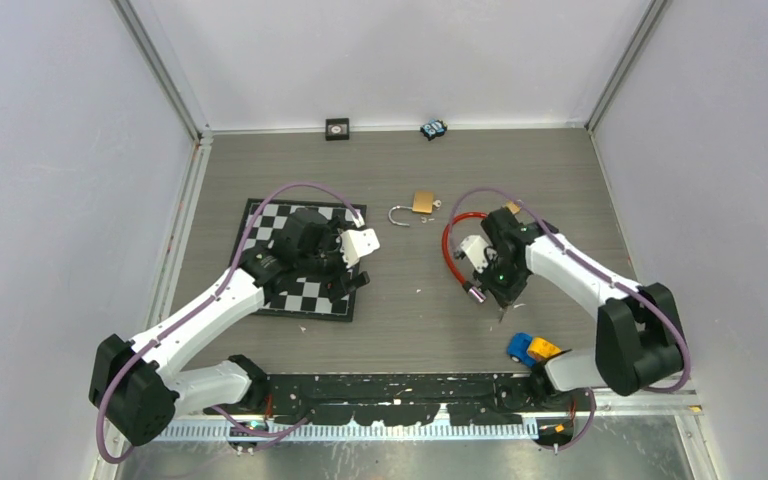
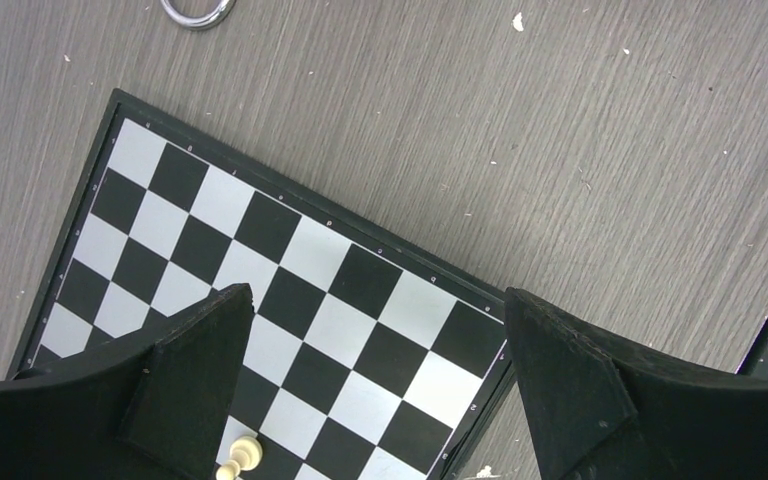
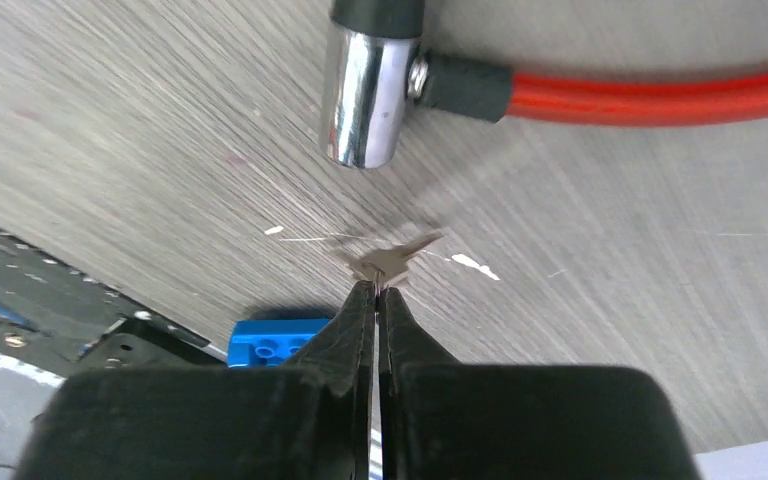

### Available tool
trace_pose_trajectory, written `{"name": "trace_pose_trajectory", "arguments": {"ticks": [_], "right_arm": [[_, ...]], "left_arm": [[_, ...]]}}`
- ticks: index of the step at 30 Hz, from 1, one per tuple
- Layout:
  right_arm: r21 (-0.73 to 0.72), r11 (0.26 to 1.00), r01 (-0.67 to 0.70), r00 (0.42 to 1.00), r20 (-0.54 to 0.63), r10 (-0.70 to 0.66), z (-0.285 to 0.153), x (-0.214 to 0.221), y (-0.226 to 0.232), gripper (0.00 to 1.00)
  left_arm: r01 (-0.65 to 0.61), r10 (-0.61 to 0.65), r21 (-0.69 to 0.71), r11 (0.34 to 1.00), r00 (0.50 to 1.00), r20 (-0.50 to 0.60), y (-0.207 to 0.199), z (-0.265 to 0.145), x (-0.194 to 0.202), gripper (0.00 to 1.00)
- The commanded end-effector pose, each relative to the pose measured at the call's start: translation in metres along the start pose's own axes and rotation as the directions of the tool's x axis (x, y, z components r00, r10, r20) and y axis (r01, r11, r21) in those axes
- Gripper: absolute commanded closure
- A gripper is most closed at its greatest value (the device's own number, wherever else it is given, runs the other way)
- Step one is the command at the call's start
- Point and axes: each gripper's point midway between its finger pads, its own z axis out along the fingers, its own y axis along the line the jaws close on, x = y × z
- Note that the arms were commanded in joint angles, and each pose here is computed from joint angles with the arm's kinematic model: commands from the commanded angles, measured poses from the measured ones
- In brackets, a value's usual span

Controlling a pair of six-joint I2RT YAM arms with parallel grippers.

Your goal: Unlock with the key

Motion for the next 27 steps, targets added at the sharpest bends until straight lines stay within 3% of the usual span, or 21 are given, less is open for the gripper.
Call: {"name": "trace_pose_trajectory", "arguments": {"ticks": [1, 5, 12, 19, 24, 27], "right_arm": [[-0.026, 0.999, 0.026, 0.976, 0.216, -0.02, -0.062, -0.045, 0.006, 0.99], [-0.149, 0.983, 0.111, 0.93, 0.365, -0.049, -0.108, -0.072, 0.034, 0.99], [-0.283, 0.909, 0.307, 0.785, 0.614, -0.075, -0.181, -0.13, 0.078, 0.99], [-0.328, 0.854, 0.404, 0.65, 0.76, -0.015, -0.222, -0.195, 0.112, 0.99], [-0.374, 0.825, 0.423, 0.617, 0.786, 0.04, -0.241, -0.222, 0.127, 0.99], [-0.392, 0.814, 0.428, 0.604, 0.794, 0.065, -0.248, -0.227, 0.131, 0.99]], "left_arm": [[-0.039, 0.039, 0.001, 0.999, 0.996, 0.081, 0.004, -0.006, -0.022, 0.02], [-0.106, 0.089, 0.08, 0.991, 0.978, 0.191, -0.01, -0.011, -0.045, 0.02], [-0.265, 0.129, 0.243, 0.933, 0.878, 0.46, -0.043, -0.03, -0.104, 0.01], [-0.243, 0.036, 0.318, 0.916, 0.841, 0.54, -0.038, -0.033, -0.15, 0.05], [-0.201, -0.07, 0.397, 0.895, 0.818, 0.571, -0.04, -0.032, -0.171, 0.1], [-0.239, -0.079, 0.432, 0.87, 0.796, 0.6, -0.05, -0.033, -0.171, 0.12]]}}
